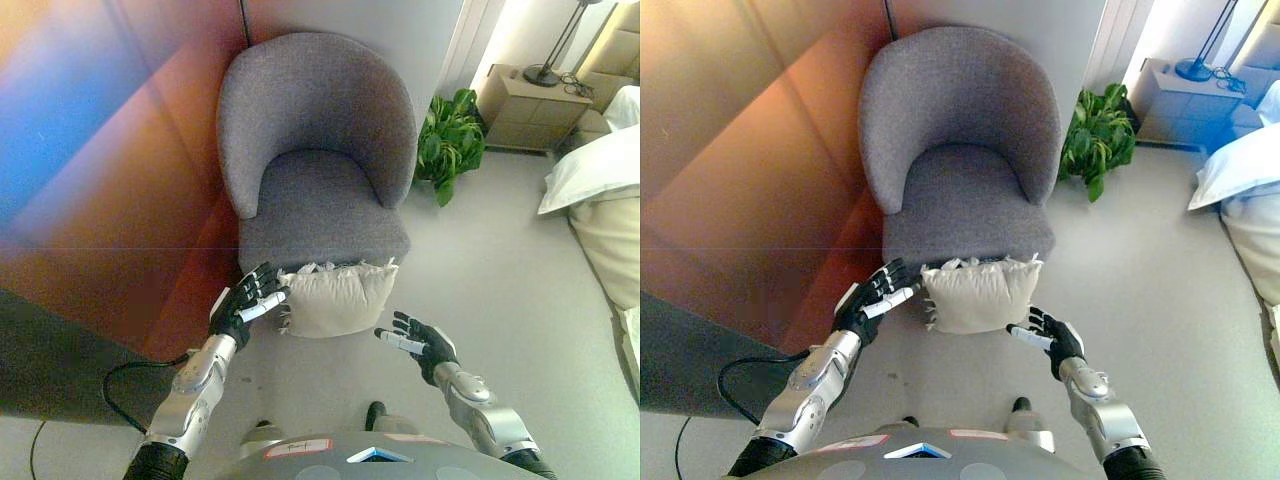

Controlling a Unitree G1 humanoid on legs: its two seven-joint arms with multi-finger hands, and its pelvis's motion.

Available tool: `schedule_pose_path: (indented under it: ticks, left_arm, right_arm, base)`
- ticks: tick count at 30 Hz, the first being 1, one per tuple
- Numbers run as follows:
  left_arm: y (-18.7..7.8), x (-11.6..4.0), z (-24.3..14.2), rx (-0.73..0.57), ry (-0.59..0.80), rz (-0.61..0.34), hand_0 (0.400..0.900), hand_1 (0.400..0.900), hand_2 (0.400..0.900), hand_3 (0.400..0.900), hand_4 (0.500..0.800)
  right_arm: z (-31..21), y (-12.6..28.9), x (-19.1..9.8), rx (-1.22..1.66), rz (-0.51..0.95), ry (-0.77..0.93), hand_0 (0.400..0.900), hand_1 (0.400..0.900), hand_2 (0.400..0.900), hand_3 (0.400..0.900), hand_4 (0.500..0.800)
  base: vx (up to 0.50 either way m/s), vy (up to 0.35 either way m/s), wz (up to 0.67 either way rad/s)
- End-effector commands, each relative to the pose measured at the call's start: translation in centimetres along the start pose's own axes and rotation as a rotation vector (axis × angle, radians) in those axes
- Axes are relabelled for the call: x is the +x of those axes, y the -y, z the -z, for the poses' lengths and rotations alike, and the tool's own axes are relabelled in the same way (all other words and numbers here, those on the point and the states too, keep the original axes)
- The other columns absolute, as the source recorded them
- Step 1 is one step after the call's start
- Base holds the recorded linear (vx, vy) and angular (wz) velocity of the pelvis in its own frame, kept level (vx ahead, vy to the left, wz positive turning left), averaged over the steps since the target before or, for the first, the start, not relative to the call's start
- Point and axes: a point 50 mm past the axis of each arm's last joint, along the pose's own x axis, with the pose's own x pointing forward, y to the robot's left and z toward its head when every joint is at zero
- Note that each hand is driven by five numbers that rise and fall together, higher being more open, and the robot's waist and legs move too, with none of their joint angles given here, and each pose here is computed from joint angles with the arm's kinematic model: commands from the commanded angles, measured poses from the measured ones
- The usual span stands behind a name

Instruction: Pick up the pillow and put it on the sofa.

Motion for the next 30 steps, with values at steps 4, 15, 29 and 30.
schedule_pose_path:
  ticks: [4,15,29,30]
  left_arm:
    - [0.5,0.8,-4.5,0.064,0.221,0.053,0.900,0.900,0.900,0.900,0.800]
    - [0.3,0.6,-4.4,0.052,0.225,0.038,0.900,0.900,0.900,0.900,0.800]
    - [0.3,0.0,-4.4,0.024,0.250,0.043,0.900,0.900,0.900,0.900,0.800]
    - [0.3,0.0,-4.5,0.024,0.252,0.045,0.900,0.900,0.900,0.900,0.800]
  right_arm:
    - [-5.1,-1.0,0.2,0.003,-0.032,0.226,0.900,0.900,0.900,0.900,0.800]
    - [-5.2,-0.8,0.2,-0.003,-0.035,0.232,0.900,0.900,0.900,0.900,0.800]
    - [-4.6,0.2,0.2,-0.061,-0.054,0.206,0.900,0.900,0.900,0.900,0.800]
    - [-4.6,0.3,0.2,-0.063,-0.053,0.205,0.900,0.900,0.900,0.900,0.800]
  base:
    - [0.007,-0.045,0.02]
    - [0.028,-0.072,0.00]
    - [0.128,-0.075,-0.16]
    - [0.380,0.207,-0.24]
